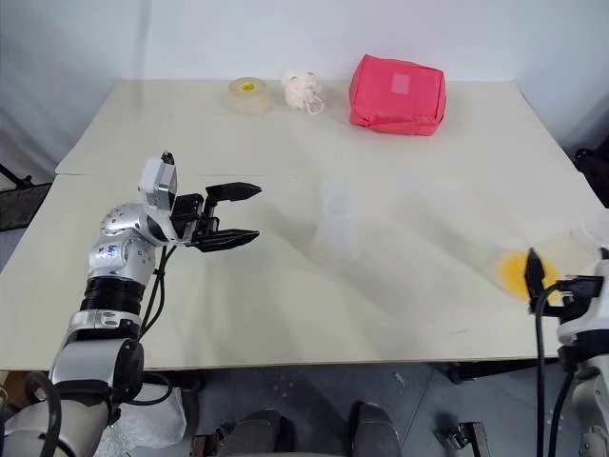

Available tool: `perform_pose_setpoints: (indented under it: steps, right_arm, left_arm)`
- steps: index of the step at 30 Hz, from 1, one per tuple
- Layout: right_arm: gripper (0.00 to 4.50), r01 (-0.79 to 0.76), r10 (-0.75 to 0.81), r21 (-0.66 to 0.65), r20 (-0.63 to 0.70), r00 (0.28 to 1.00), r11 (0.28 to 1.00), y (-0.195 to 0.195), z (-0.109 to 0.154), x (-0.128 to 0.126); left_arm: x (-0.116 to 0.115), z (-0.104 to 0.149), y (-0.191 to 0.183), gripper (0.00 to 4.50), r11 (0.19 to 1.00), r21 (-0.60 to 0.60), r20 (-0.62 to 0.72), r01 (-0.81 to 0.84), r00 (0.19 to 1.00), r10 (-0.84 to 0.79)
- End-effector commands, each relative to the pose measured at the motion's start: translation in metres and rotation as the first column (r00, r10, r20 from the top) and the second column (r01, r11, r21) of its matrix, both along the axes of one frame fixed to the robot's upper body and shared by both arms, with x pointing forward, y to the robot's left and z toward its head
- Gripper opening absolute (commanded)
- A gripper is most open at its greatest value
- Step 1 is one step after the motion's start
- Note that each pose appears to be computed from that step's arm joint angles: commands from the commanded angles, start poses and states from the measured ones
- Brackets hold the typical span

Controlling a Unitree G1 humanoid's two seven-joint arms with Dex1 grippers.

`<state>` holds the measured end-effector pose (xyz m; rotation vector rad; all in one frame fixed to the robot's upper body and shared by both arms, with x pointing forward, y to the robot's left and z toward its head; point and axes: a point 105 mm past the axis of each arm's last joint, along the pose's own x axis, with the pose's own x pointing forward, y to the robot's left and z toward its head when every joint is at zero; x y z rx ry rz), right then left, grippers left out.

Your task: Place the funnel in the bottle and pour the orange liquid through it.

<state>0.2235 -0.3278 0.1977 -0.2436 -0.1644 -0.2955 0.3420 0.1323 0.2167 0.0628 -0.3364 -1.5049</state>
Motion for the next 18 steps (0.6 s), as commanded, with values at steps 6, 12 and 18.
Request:
perform_pose_setpoints:
  steps: [6, 12, 18]
  right_arm:
    - [4.5, 0.094, -0.094, -0.014, 0.04, 0.995, 0.995, -0.02, 0.011, 0.005]
    - [4.5, 0.15, -0.149, -0.021, 0.038, 0.988, 0.988, -0.029, 0.009, 0.005]
    - [4.5, 0.161, -0.161, -0.016, 0.034, 0.986, 0.987, -0.033, 0.009, 0.006]
  left_arm:
    - [-0.02, -0.001, 0.002, 4.48, 0.998, 0.005, 0.035, 0.064, 0.997, -0.065]
    - [-0.029, -0.003, -0.002, 4.48, 0.997, -0.003, 0.026, 0.071, 0.997, -0.071]
    - [-0.03, -0.002, -0.006, 4.48, 0.997, -0.016, 0.025, 0.075, 0.997, -0.075]
